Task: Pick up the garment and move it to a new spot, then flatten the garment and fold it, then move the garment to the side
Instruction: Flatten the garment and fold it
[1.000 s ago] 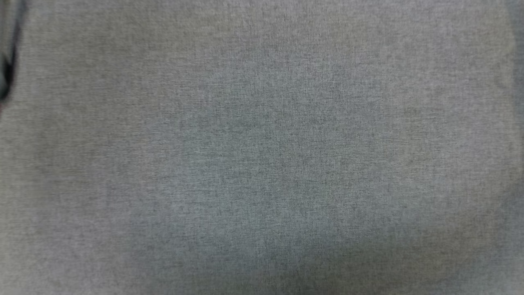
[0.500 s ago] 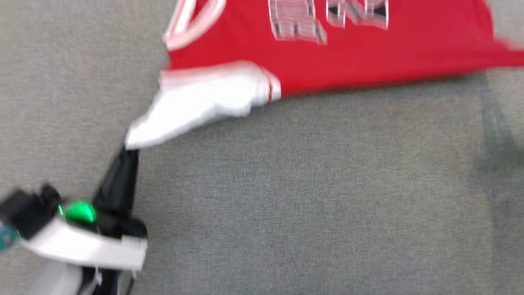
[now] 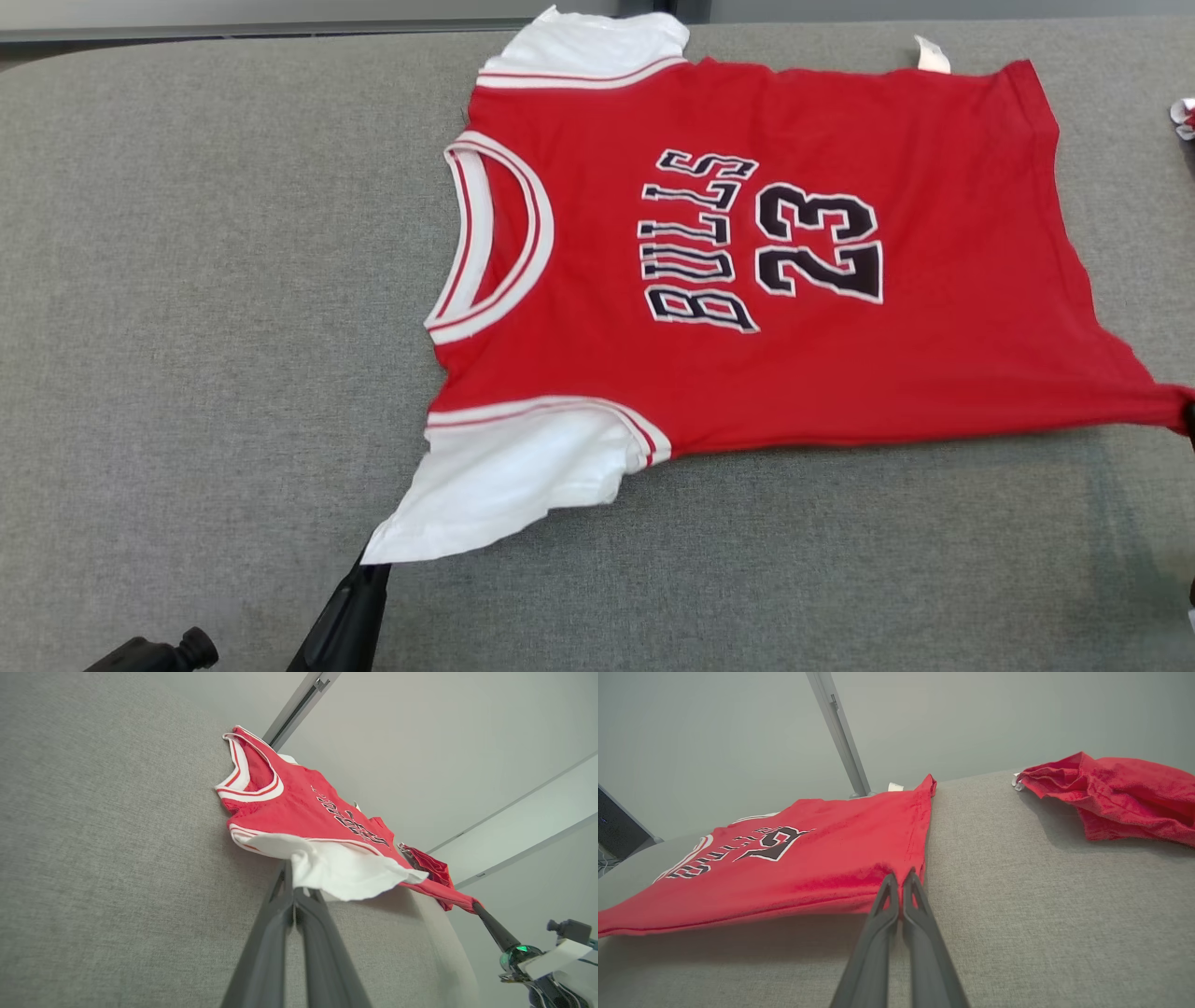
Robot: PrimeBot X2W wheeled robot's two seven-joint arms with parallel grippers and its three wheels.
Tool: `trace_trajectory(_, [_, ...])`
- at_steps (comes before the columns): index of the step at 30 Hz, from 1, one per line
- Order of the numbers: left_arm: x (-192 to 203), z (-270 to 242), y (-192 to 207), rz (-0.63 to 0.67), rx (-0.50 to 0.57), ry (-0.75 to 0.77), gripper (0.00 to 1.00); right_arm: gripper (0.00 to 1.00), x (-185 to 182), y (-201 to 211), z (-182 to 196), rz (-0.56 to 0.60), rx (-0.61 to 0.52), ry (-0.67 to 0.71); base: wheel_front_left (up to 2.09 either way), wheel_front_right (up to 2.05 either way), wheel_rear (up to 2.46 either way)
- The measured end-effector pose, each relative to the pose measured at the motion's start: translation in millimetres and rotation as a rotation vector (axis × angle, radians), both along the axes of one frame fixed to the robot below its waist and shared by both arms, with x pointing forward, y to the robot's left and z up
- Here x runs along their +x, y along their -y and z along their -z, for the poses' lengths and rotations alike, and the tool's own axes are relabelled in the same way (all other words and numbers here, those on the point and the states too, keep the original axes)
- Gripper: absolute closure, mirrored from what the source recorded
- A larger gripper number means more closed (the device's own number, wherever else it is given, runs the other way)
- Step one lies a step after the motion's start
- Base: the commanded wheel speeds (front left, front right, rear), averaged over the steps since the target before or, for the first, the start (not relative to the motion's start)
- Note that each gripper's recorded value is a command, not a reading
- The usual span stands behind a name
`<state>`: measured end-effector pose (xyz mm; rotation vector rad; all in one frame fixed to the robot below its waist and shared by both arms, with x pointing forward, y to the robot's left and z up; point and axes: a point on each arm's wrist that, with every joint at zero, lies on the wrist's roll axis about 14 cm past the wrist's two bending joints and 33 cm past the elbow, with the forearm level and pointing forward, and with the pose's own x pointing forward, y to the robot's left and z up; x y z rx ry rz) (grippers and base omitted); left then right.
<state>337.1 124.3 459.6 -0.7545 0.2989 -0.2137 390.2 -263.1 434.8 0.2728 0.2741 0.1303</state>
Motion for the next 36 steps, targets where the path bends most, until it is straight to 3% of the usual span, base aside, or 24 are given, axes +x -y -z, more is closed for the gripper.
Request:
trace_trajectory(10, [16, -15, 9, 0.039, 0.046, 0.021, 1.0, 1.0, -20, -3, 6, -0.018, -0.031, -0.033, 0.0, 0.0, 0.0])
trace_trajectory(22, [79, -10, 39, 0.109, 0.072, 0.072, 1.0, 1.0, 22, -18, 23, -0.025, -0.001, -0.043, 0.0, 0.0, 0.0])
trace_trajectory(36, [137, -20, 43, 0.123, 0.116, 0.215, 1.0, 1.0, 63, -14, 32, -0.009, -0.001, -0.026, 0.0, 0.0, 0.0])
